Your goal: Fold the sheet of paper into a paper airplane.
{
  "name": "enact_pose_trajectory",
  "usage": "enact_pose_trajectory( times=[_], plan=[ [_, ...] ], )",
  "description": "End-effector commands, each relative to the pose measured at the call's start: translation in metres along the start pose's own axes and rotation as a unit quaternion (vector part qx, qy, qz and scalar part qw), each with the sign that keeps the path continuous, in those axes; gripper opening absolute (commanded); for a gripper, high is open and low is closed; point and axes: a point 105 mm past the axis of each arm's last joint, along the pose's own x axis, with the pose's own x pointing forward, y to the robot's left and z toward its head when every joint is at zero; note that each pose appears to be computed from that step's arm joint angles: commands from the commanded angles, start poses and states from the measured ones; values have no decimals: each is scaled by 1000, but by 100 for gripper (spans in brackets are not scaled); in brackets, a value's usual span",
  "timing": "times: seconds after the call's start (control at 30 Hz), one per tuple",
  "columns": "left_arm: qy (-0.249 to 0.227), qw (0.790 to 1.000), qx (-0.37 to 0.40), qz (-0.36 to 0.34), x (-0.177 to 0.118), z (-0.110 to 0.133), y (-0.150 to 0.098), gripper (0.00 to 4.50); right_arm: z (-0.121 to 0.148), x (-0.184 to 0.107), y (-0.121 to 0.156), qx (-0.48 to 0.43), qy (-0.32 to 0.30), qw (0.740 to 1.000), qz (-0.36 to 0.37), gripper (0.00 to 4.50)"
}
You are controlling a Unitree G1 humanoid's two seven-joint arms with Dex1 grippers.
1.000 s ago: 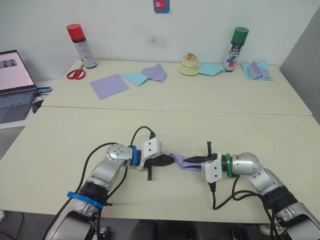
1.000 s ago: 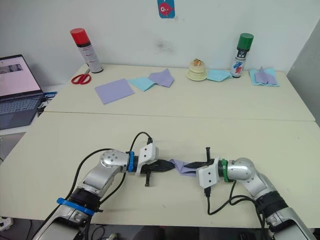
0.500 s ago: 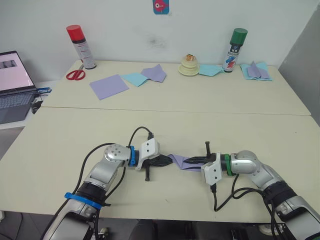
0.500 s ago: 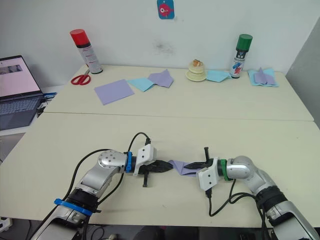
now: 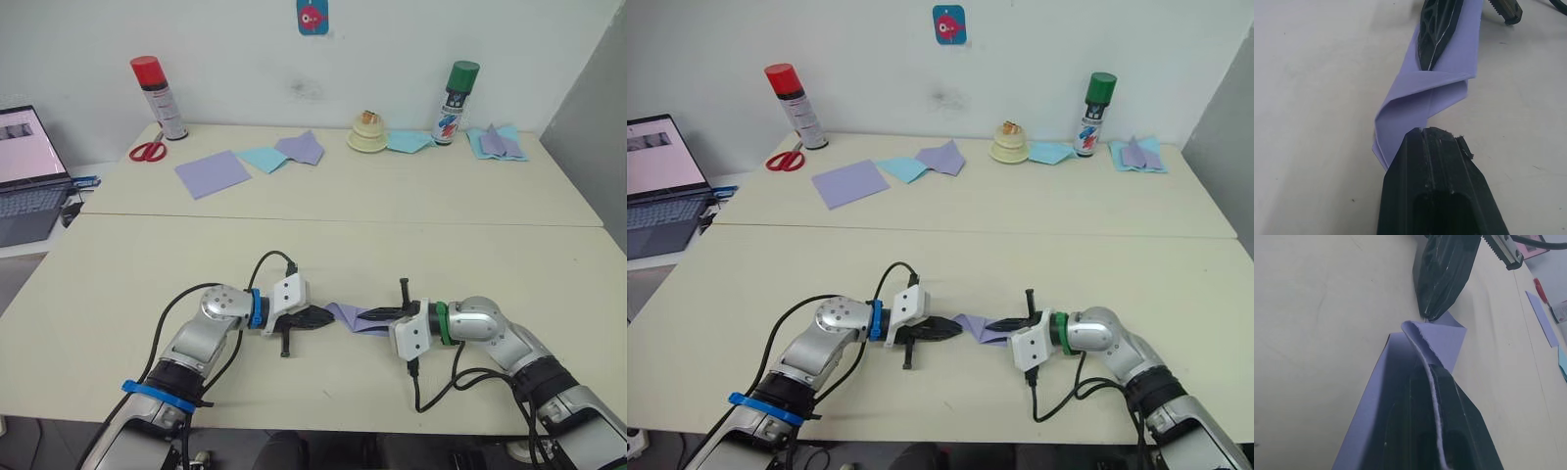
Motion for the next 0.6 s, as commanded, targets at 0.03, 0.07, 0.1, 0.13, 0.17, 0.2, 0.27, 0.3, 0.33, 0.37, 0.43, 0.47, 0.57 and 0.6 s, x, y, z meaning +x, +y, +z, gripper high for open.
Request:
enact_pose_trajectory(
  times=[0.03,0.07,0.1,0.13,0.17,0.2,0.27,0.3,0.33,0.37,0.43,0.47,0.57,0.6],
  plan=[
    [57,997,-51,-15,-2,-35,-14,0,-16,-2,21,15,38,998,46,3],
    [55,997,-53,-14,-2,-35,-13,0,-17,-3,23,14,40,998,50,3],
    [53,997,-53,-13,-2,-34,-13,0,-18,-3,25,11,42,998,54,3],
    [52,997,-53,-12,-2,-34,-12,0,-18,-3,26,9,43,997,56,3],
    [47,997,-52,-10,-2,-30,-11,0,-19,-3,26,10,43,997,57,3],
    [41,998,-50,-9,-3,-26,-10,0,-19,-3,27,9,43,997,58,3],
    [25,999,-41,-8,-4,-14,-6,0,-18,-2,28,9,42,997,59,3],
    [16,999,-34,-9,-5,-6,-5,0,-18,-2,28,8,42,997,61,3],
    [8,1000,-28,-10,-5,2,-4,0,-18,-2,29,8,42,997,63,3],
    [-1,1000,-21,-14,-7,11,-3,0,-19,-2,29,8,43,997,65,3],
    [-9,1000,-10,-26,-10,25,-4,0,-19,-1,31,10,44,997,69,3],
    [-9,999,-5,-35,-12,31,-5,0,-19,-1,31,10,44,996,71,3],
    [-9,998,-3,-59,-20,45,-9,0,-20,-2,33,12,45,996,77,3],
    [-12,998,-1,-63,-22,52,-8,0,-20,-2,34,13,45,996,79,3]
  ],
)
